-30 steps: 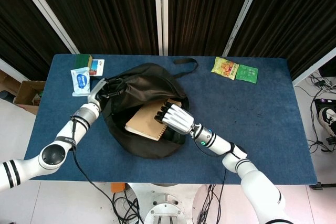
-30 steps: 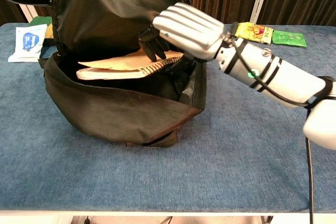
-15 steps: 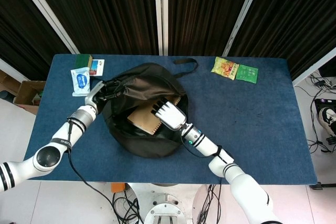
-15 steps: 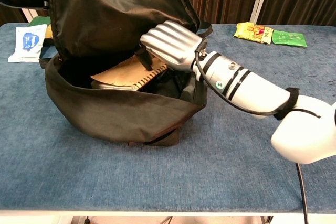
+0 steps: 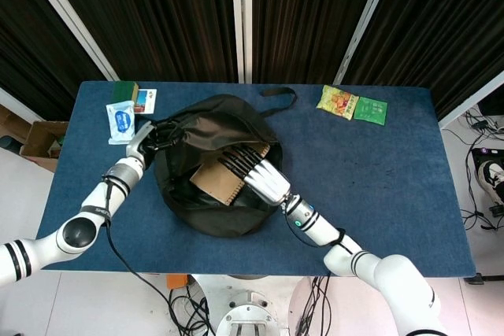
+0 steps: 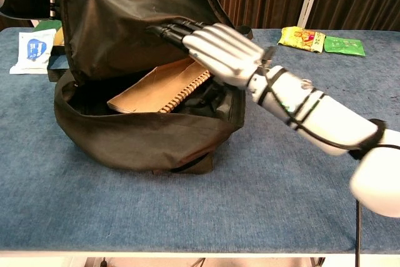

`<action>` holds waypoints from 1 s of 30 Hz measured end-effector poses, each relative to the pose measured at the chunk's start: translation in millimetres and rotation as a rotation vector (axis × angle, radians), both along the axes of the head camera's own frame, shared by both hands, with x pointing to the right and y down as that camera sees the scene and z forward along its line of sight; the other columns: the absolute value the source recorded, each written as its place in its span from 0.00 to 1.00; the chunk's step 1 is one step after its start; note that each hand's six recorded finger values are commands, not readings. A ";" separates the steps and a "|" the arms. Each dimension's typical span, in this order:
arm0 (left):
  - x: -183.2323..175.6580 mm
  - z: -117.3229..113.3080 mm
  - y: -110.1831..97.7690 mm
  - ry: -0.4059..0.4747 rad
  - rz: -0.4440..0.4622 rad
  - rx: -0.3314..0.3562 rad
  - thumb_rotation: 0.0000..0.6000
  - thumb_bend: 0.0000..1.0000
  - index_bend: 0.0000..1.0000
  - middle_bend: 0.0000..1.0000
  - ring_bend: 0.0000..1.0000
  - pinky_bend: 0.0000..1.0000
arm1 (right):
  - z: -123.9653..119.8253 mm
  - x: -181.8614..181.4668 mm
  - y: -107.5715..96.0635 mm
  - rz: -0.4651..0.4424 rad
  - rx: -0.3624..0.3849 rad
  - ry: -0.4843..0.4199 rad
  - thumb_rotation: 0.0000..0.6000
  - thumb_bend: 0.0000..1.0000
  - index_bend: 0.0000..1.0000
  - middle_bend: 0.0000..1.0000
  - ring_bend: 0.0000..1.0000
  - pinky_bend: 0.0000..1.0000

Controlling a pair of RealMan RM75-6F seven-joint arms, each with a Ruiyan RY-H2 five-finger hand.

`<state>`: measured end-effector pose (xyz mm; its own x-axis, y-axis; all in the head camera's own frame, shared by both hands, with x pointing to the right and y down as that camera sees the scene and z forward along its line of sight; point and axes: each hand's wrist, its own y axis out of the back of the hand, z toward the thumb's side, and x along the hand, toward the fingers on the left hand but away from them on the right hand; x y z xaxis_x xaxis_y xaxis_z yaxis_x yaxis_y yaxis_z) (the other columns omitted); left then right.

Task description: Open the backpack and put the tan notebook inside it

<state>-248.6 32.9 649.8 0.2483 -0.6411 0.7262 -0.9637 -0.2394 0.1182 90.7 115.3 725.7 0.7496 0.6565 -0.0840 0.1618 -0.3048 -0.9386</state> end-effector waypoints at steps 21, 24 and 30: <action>28.4 0.5 80.2 -0.350 0.813 0.349 1.00 0.08 0.22 0.29 0.24 0.28 | -132.3 296.6 10.9 0.369 0.182 0.293 1.00 0.00 0.09 0.15 0.02 0.22; 22.2 -8.9 85.8 -0.420 0.843 0.422 1.00 0.06 0.22 0.30 0.24 0.28 | -136.6 322.4 5.5 0.454 0.132 0.343 1.00 0.00 0.07 0.14 0.02 0.21; -17.7 -38.5 81.1 -0.582 0.736 0.550 1.00 0.06 0.25 0.32 0.24 0.28 | -144.4 361.2 9.3 0.604 0.004 0.375 1.00 0.04 0.07 0.20 0.03 0.20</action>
<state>-266.4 114.0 611.3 0.4156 -0.7494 0.5154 -0.4359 -0.6615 -0.6103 451.9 124.5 581.3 0.1752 0.9490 -0.2621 -0.0325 -0.2605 -0.9649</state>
